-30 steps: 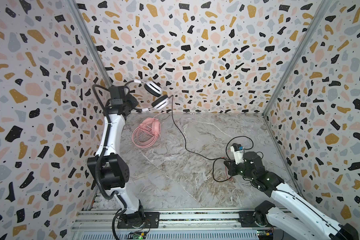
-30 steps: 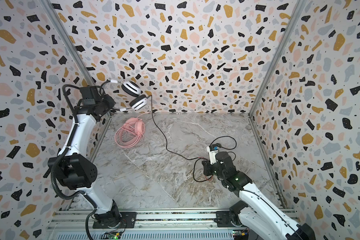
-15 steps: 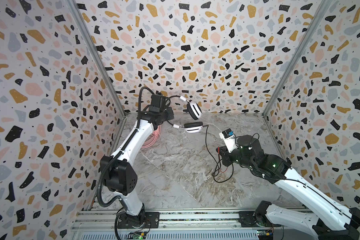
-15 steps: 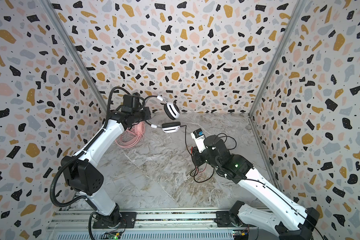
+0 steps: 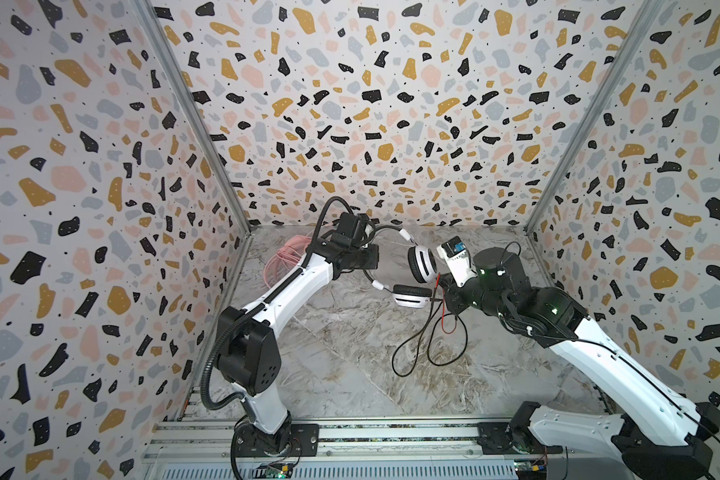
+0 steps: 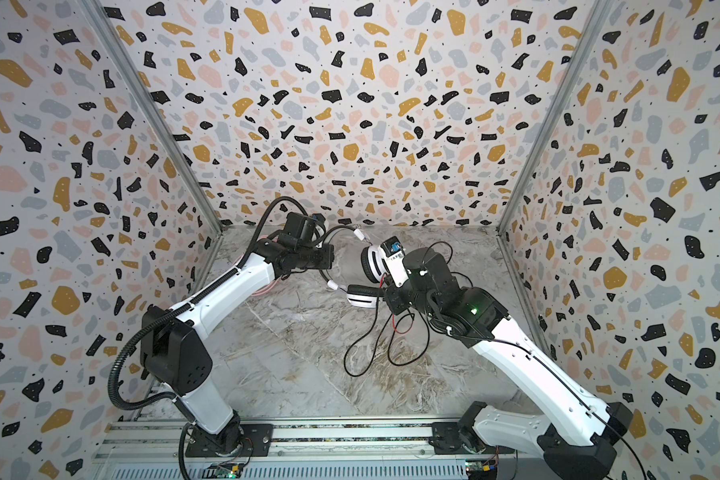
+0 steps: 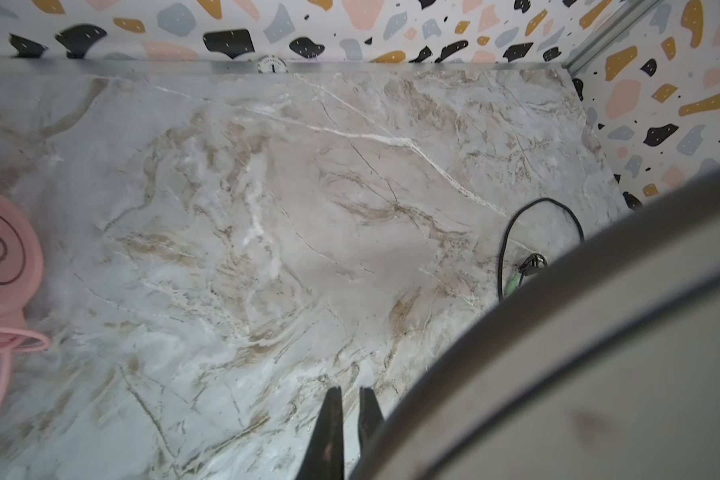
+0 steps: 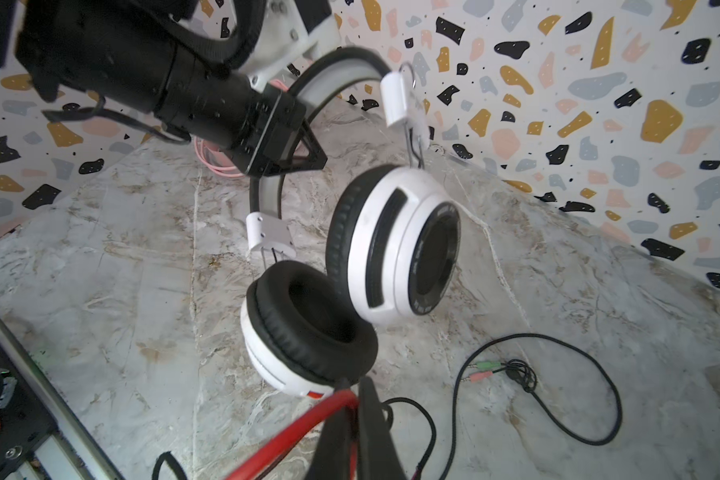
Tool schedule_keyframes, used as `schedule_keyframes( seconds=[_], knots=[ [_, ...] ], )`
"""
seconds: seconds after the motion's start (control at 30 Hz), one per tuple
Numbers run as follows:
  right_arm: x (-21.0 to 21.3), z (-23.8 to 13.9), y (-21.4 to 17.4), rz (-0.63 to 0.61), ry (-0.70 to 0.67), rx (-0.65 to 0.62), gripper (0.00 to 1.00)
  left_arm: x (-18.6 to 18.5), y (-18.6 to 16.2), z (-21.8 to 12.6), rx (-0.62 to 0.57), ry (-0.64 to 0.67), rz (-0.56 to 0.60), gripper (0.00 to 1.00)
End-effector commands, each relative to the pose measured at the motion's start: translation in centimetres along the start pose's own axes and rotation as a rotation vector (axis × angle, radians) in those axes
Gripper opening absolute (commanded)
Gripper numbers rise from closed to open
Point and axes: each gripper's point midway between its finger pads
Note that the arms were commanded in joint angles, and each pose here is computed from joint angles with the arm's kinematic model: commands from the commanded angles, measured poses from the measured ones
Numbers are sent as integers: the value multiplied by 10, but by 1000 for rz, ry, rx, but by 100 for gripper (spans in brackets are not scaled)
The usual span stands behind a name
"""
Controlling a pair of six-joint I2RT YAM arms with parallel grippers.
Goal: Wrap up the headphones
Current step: 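Pull the black cable with the right gripper away from the headset in the left gripper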
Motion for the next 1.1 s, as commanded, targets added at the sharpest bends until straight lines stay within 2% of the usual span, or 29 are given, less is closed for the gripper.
schedule_keyframes(
  seconds=[0.0,0.07,0.27,0.57,0.8,0.97,1.07],
  knots=[
    [-12,-5,22,-40,-63,-27,0,-31,-8,8,12,-109,42,0],
    [-20,0,28,-51,-103,-32,0,-40,-24,14,63,-135,59,0],
    [-48,23,26,-30,-164,19,0,-65,-49,17,108,-188,101,0],
    [-116,20,20,122,-281,-8,0,-69,-47,5,91,-200,132,0],
    [-148,13,22,214,-269,-82,0,-69,-46,2,88,-203,146,0],
    [-166,18,15,245,-290,-76,0,-77,-47,-1,93,-249,150,0],
    [-174,12,15,289,-272,-129,0,-76,-49,2,96,-248,150,0]
  ],
)
Point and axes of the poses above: each gripper's point midway between its finger pads, its own z axis out along the fingers, its own x axis along the line the jaws close on, y = z × x, and after that the axes turned 6 degrees about -z, right-handed
